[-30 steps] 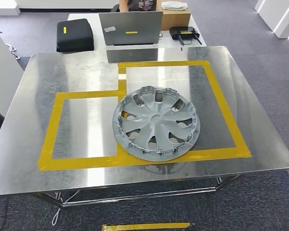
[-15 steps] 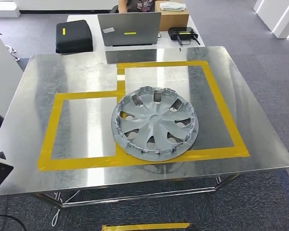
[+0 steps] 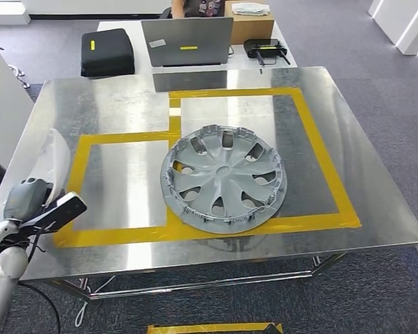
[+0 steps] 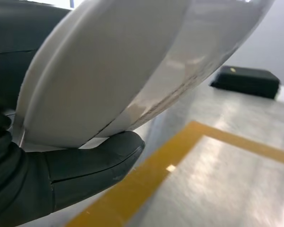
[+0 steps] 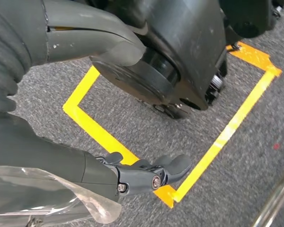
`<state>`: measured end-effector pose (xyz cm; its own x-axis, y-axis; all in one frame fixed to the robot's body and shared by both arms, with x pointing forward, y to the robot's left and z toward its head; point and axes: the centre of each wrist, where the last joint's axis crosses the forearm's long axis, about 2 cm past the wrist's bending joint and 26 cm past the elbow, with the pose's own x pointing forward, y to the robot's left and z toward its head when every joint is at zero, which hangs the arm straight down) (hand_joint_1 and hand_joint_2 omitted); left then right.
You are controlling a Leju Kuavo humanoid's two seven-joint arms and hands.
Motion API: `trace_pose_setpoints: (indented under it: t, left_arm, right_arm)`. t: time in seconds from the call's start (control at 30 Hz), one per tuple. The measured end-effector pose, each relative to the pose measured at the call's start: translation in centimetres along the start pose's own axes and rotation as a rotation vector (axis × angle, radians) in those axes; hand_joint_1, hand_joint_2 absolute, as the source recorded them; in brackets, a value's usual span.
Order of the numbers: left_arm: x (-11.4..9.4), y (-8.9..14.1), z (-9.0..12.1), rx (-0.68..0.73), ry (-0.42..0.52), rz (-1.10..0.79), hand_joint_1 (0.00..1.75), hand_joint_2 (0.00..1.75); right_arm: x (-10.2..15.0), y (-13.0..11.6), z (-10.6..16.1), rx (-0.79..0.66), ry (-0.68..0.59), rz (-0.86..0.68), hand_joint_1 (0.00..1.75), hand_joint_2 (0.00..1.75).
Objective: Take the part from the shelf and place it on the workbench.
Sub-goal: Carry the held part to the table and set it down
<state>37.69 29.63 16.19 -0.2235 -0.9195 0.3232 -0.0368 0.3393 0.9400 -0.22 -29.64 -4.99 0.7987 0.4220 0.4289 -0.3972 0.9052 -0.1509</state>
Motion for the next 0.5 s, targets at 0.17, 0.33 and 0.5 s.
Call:
trace_pose_setpoints:
  t: [0.17,0.33,0.5]
  left_arm:
    - [3.7,-1.5,-2.0,-0.116,-0.108,-0.124,1.75,1.75]
    - [6.0,-3.0,-2.5,-0.201,-0.199,-0.207,1.31,1.75]
    - [6.9,-4.5,-2.1,-0.261,-0.237,-0.262,0.0,1.75]
  right_arm:
    - [-0.1,-0.2,-0.6,-0.002,0.003,0.004,0.0,1.75]
    - [-0.4,-0.1,-1.0,0.005,0.011,0.007,0.0,1.31]
    - [-0.7,-0.1,-1.2,0.013,0.018,0.006,0.0,0.0]
